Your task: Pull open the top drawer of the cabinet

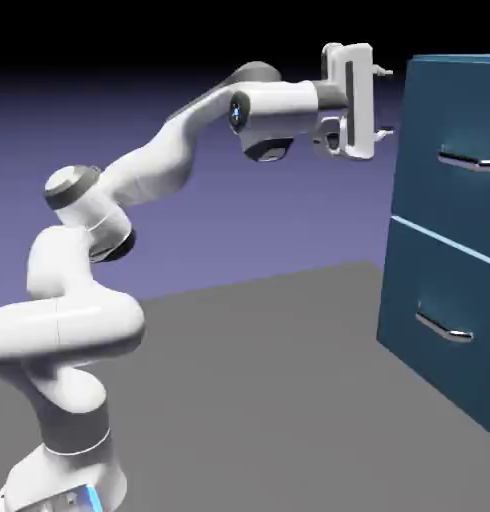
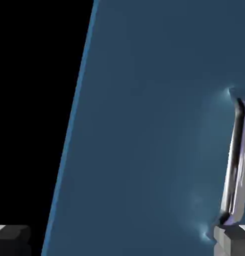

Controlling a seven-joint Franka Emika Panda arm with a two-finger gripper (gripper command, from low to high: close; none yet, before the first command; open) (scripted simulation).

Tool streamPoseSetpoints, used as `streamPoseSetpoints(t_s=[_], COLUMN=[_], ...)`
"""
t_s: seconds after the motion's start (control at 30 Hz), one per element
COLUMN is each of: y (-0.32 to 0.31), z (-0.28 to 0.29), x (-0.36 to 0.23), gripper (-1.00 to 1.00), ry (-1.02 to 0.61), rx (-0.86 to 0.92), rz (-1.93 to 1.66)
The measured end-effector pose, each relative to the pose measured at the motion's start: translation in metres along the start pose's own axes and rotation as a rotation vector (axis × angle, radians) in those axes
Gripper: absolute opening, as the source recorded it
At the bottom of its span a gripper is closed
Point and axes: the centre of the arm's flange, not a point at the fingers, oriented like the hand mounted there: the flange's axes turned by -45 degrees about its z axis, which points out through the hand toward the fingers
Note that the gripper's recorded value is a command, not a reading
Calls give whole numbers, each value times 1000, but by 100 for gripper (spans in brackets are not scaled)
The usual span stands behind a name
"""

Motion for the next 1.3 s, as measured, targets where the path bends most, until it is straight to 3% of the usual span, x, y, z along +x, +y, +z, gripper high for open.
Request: streamPoseSetpoints(t_s=[0.2,0.37,0.4,0.7,1.23,1.27,1.3], y=[80,81,82,81,80,80,80], z=[66,111,118,54,-127,-138,-138], x=[29,28,28,31,39,40,40], gripper=[0,0,-100,-100,-100,100,100], ry=[-47,-47,-47,-48,-48,-48,-47], rx=[-10,-10,-10,-8,-7,-7,-10], rz=[132,134,134,135,135,135,134])
